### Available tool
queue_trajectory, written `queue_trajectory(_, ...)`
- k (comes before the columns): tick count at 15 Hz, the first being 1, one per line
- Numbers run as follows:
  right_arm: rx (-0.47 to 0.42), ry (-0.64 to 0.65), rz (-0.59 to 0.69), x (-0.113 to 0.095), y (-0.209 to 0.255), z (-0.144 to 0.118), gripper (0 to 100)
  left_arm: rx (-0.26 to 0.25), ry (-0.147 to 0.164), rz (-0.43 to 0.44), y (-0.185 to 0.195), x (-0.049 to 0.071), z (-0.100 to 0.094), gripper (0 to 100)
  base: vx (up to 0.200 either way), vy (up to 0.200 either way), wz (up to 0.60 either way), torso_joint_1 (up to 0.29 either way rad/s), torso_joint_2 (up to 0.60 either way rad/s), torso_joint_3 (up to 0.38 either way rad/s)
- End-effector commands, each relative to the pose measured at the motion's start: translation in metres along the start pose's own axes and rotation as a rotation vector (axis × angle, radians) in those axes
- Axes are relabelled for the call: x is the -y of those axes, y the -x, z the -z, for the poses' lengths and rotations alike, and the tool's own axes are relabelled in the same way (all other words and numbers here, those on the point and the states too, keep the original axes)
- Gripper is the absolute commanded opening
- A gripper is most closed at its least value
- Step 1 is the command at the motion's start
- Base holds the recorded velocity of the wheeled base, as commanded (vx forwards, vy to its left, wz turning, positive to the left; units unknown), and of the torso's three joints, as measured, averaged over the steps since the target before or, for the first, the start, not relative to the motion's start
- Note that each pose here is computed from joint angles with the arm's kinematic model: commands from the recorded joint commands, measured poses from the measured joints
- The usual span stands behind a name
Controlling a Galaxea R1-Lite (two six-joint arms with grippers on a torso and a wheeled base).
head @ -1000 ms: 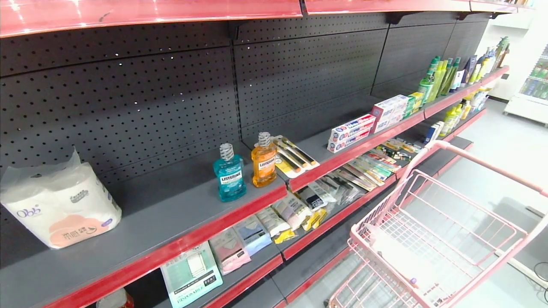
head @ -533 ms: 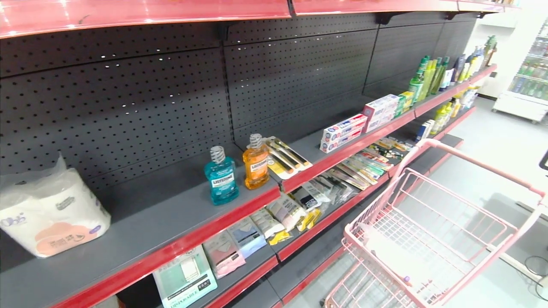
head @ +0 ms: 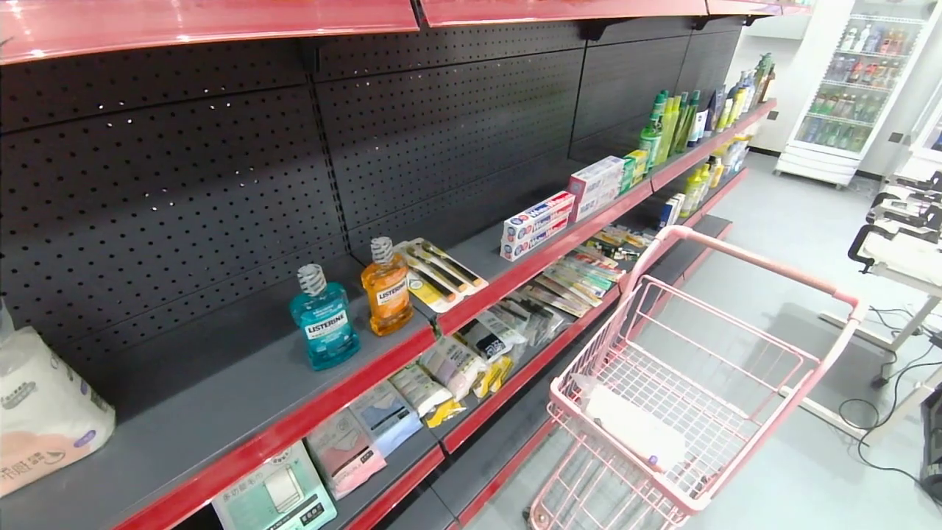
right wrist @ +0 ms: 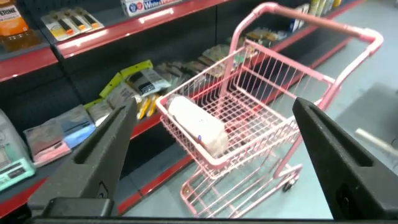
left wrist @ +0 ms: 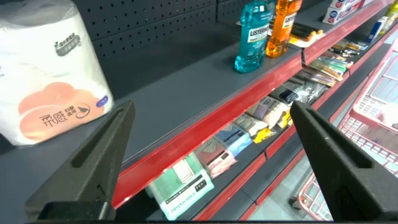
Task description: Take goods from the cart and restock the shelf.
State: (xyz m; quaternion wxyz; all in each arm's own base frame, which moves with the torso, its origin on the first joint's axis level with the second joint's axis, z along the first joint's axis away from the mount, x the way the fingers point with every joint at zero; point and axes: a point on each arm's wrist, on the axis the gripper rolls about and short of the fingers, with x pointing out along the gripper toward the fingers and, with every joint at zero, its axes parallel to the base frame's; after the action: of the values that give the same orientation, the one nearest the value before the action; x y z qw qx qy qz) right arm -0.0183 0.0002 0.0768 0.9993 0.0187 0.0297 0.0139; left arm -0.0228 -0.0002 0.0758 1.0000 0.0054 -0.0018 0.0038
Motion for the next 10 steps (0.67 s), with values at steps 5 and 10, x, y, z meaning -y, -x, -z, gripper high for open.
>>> queue_trajectory(5,-0.307,-0.161,0.121,0.007,-0.137,-0.165,100,-0.001,0.0,0.0,0.0,0.0,0.0,100,0.0,0.0,0.0,0.0,0.0,0.0)
queue_trajectory(10,-0.653,0.119,0.053,0.033,-0.261,-0.07,100,-0.001,-0.001,0.0,0.0,0.0,0.0,100,0.0,0.0,0.0,0.0,0.0,0.0)
